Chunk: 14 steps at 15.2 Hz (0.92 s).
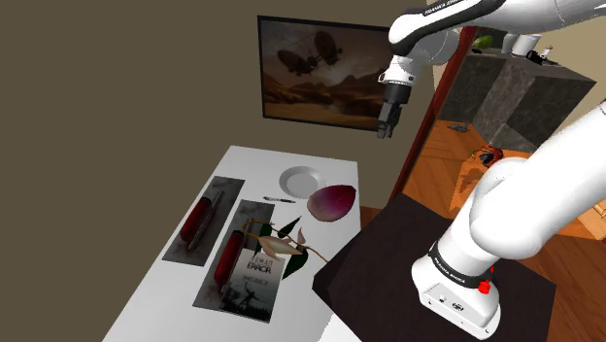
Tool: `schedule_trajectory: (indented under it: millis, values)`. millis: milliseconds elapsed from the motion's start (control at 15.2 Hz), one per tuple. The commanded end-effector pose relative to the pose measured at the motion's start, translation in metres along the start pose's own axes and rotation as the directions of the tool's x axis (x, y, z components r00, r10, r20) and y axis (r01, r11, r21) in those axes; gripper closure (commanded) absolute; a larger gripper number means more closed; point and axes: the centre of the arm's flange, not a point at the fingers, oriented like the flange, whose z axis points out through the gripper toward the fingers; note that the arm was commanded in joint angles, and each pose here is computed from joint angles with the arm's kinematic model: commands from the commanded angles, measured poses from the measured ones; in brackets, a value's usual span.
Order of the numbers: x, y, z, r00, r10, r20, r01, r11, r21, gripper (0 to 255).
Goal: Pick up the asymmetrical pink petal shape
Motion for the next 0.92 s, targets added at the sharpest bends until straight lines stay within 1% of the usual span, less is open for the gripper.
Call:
schedule_trajectory:
  millis: [0,198,396,594,726,858]
  values:
    - [0.013,0.03,0.014,0.999,-0.048,0.001,0.048,0.997,0.052,0]
    - [0.034,0.065,0.04,0.993,-0.114,0.001,0.113,0.985,0.132,0]
    - [0.058,0.097,0.07,0.984,-0.179,-0.003,0.176,0.962,0.211,0]
    - [0.083,0.124,0.102,0.97,-0.243,-0.014,0.236,0.928,0.288,0]
    - [0.101,0.14,0.125,0.958,-0.284,-0.023,0.275,0.9,0.338,0]
    - [0.119,0.154,0.148,0.945,-0.325,-0.035,0.312,0.868,0.387,0]
